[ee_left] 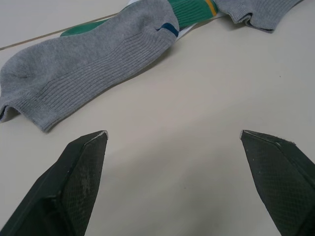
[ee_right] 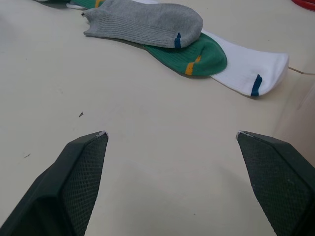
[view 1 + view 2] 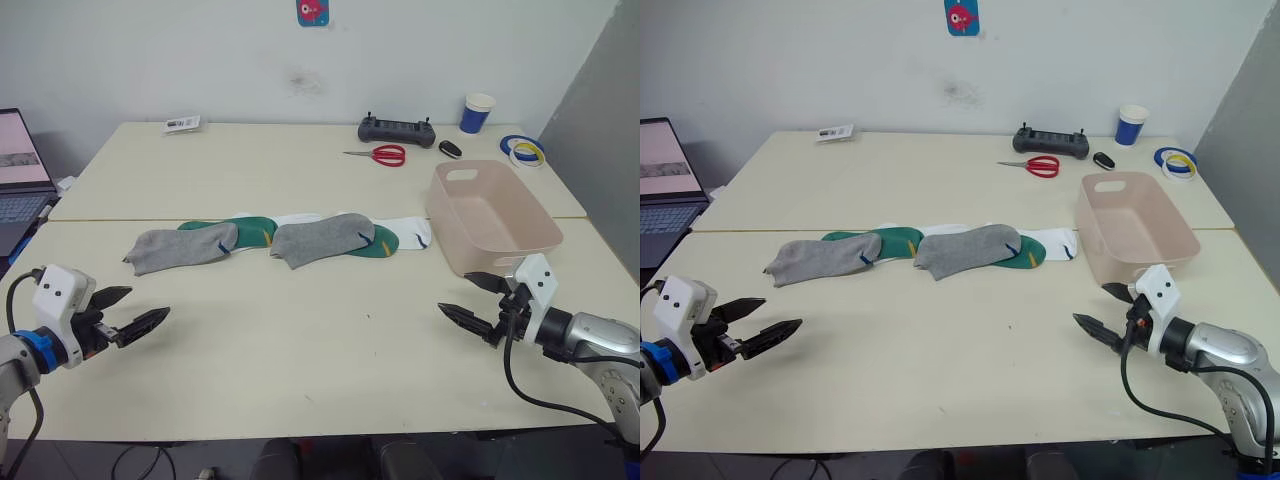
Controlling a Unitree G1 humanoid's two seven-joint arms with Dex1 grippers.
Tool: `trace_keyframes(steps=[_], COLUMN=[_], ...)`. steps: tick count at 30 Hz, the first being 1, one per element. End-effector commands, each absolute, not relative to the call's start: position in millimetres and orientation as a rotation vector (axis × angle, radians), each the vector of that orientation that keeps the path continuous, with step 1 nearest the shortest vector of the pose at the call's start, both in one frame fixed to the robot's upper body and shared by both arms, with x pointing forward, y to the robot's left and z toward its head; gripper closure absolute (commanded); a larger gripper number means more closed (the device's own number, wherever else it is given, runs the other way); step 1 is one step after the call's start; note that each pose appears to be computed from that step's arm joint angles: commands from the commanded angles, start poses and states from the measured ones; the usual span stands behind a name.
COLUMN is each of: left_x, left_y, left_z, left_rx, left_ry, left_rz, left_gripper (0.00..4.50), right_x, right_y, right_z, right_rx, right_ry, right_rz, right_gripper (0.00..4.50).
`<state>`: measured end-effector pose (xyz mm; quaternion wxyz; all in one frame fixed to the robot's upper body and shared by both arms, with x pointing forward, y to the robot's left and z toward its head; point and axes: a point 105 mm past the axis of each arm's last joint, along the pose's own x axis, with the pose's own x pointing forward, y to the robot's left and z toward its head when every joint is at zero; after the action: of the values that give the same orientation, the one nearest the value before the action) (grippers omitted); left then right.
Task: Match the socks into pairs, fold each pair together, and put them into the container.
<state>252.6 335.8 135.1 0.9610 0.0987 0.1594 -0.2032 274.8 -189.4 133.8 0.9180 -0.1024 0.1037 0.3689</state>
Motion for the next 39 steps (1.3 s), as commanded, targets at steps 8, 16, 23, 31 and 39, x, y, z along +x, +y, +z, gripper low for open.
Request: trace_keyframes(steps=[8,16,23,31,39], left_x=[256,258,256,254,252], left_y=[347,347,351,345,343], left_z=[148,147,146,145,148], left_rx=[0.251,0.276,0.268,0.255,0.246], left_ry=[0.249,0.24,0.247,0.249,0.249], left_rz=[-0.35,-0.35,-0.343,-0.364,-0.379], left_gripper=[0.0,0.0,0.0,0.0,0.0], right_x=[281,282,281,278,277], right_y=[-184,-183,-179,-175,-165], right_z=[145,144,144,145,151], right_rx=[-0.226,-0.228,-0.23,-0.223,-0.233], right_ry=[0.168,0.167,0.164,0.17,0.142], right_rz=[0.776,0.784,0.8,0.834,0.867], right_gripper=[0.03,0.03,0.03,0.03,0.03])
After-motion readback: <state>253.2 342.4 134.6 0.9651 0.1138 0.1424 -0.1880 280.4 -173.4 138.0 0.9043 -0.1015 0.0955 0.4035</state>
